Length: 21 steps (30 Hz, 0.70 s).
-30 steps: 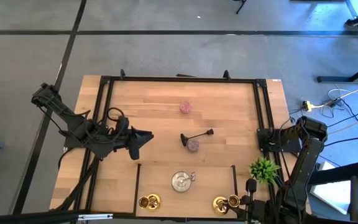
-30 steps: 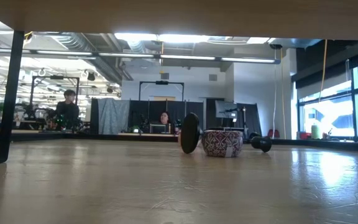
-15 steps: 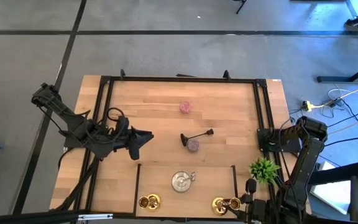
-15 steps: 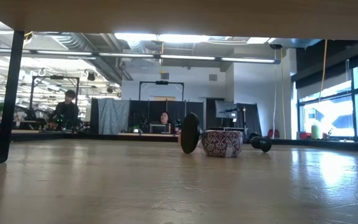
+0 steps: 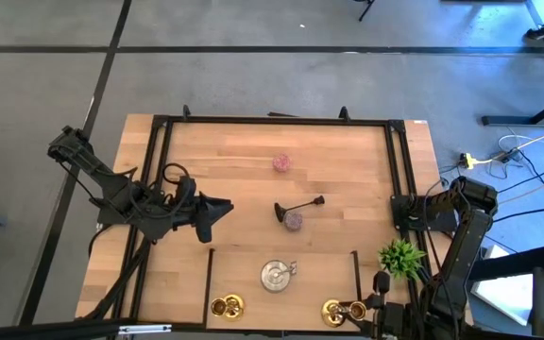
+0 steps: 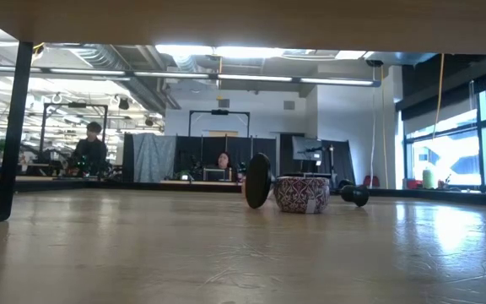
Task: Pick & Place candle stick holders
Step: Put the gold candle holder on the shelf
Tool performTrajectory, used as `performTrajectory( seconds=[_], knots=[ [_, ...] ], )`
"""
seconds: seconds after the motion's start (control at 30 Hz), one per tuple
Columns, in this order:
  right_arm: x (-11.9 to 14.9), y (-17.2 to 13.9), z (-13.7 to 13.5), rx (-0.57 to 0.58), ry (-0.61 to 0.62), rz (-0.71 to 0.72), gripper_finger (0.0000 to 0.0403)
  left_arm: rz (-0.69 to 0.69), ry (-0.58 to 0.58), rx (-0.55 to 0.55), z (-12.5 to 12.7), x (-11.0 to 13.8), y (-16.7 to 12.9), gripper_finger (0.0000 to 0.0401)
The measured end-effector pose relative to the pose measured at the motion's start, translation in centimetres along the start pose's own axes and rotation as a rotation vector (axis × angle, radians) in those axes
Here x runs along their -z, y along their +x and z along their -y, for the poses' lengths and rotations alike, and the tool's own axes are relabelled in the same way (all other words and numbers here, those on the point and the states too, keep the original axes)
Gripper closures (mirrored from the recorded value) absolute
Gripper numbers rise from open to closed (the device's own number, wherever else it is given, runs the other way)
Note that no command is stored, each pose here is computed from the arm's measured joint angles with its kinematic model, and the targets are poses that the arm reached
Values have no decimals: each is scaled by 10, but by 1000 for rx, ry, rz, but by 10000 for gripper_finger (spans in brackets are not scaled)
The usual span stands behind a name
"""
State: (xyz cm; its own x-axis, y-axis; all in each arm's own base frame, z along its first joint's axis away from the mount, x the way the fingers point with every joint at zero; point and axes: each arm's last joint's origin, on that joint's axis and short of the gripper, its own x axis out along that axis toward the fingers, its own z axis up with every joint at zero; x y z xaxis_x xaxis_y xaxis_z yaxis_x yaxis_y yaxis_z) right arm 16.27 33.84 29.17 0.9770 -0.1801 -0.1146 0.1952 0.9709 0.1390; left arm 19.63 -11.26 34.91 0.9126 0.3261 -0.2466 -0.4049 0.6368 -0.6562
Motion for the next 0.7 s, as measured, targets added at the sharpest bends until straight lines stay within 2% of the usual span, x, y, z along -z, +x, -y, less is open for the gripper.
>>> performTrajectory(
  seconds=[0.4,0.53,0.7],
  knots=[
    [-1,0,-1,-1,11,3,207,0,0,0,0,0,0,297],
    [-1,0,-1,-2,11,3,191,0,0,0,0,0,0,297],
    [-1,-1,-1,-3,9,2,191,0,0,0,0,0,0,297]
  ],
)
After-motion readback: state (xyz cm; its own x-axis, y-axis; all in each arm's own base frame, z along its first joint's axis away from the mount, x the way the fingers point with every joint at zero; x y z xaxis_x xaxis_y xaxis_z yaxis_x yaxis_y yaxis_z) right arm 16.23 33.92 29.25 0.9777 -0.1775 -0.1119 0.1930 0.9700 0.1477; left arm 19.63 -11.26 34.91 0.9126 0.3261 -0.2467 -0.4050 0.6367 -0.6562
